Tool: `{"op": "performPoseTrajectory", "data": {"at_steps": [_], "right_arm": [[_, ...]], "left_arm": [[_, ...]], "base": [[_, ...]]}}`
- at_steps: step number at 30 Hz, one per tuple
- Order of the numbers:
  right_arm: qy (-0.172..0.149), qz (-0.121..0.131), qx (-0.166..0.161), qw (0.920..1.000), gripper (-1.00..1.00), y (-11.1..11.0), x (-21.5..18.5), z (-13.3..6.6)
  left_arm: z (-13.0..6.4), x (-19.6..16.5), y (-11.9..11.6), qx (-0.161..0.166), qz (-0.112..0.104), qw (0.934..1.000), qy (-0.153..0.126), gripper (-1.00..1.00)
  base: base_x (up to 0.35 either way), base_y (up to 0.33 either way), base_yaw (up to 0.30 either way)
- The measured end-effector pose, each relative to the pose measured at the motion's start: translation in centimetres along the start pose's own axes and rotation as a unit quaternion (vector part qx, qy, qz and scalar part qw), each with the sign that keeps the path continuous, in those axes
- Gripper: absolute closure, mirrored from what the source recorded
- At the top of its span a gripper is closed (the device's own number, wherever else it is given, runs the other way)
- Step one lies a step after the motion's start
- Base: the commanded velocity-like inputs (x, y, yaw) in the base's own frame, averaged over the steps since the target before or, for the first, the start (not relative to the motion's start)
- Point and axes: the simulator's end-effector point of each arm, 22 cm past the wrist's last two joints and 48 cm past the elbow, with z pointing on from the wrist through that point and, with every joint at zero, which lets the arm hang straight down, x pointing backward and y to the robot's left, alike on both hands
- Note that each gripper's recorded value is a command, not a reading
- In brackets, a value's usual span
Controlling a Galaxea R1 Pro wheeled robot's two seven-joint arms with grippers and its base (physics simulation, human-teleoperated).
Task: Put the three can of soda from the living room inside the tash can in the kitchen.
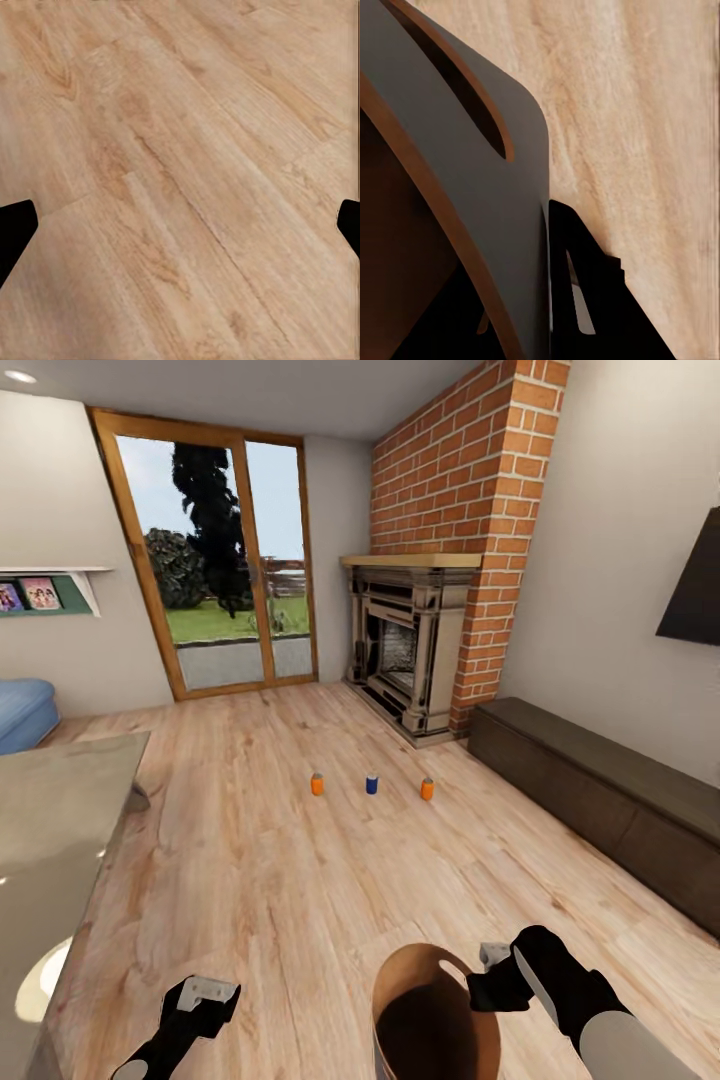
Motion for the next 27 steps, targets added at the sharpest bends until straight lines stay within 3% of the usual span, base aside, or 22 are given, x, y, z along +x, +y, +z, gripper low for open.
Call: {"op": "performPoseTrajectory", "data": {"at_steps": [17, 27], "right_arm": [[0.000, 0.000, 0.000, 1.0000, 1.00, 0.05, 0.00, 0.01], [-0.002, -0.001, 0.000, 1.0000, 1.00, 0.05, -0.13, -0.18]], "left_arm": [[0.00, 0.00, -0.01, 0.000, 0.001, 1.0000, 0.000, -1.00], [-0.04, -0.23, 0.01, 0.000, 0.001, 1.0000, -0.002, -1.00]], "base": [[0.226, -0.247, -0.003], [0.252, -0.226, -0.177]]}}
